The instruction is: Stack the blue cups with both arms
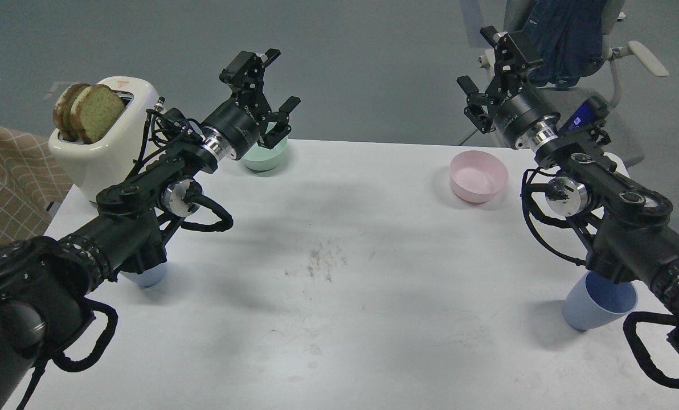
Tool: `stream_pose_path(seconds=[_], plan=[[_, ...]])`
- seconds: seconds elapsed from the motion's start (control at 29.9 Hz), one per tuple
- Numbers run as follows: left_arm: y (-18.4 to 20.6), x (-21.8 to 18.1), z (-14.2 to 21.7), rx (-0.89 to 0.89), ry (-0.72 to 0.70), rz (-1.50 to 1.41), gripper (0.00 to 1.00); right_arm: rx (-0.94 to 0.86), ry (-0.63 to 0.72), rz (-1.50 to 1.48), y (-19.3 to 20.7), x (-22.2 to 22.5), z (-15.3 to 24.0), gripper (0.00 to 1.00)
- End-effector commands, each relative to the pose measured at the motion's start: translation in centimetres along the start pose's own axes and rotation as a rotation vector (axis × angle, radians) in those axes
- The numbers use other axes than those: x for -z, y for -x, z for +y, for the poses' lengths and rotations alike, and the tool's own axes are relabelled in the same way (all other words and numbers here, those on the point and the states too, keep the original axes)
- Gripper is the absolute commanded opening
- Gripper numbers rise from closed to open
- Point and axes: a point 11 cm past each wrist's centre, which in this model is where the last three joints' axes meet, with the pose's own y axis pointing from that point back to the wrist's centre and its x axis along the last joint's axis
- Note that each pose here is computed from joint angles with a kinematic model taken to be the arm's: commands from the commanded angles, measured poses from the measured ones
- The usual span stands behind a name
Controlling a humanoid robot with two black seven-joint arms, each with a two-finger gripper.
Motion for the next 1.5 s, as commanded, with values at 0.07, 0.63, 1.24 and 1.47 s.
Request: stream_pose_path(seconds=[0.07, 0.63, 1.24, 1.47], plan=[[0.0, -0.2, -0.1, 0.001, 0.004, -0.001, 0.98, 0.002, -0.001, 0.0, 0.0, 0.0, 0.0, 1.0], [0.1, -0.5, -0.3, 0.002, 0.012, 0.001, 0.98, 0.054, -0.003, -0.027, 0.8, 0.1, -0.2, 1.0], [0.2, -0.5, -0.4, 0.007, 0.011, -0.002, 0.98, 0.06, -0.001, -0.035, 1.4, -0.2, -0.4, 1.0], [0.3, -0.5, -0.4, 0.009, 0.008, -0.006, 0.98, 0.061, -0.004, -0.036, 1.5, -0.1, -0.5, 1.0]])
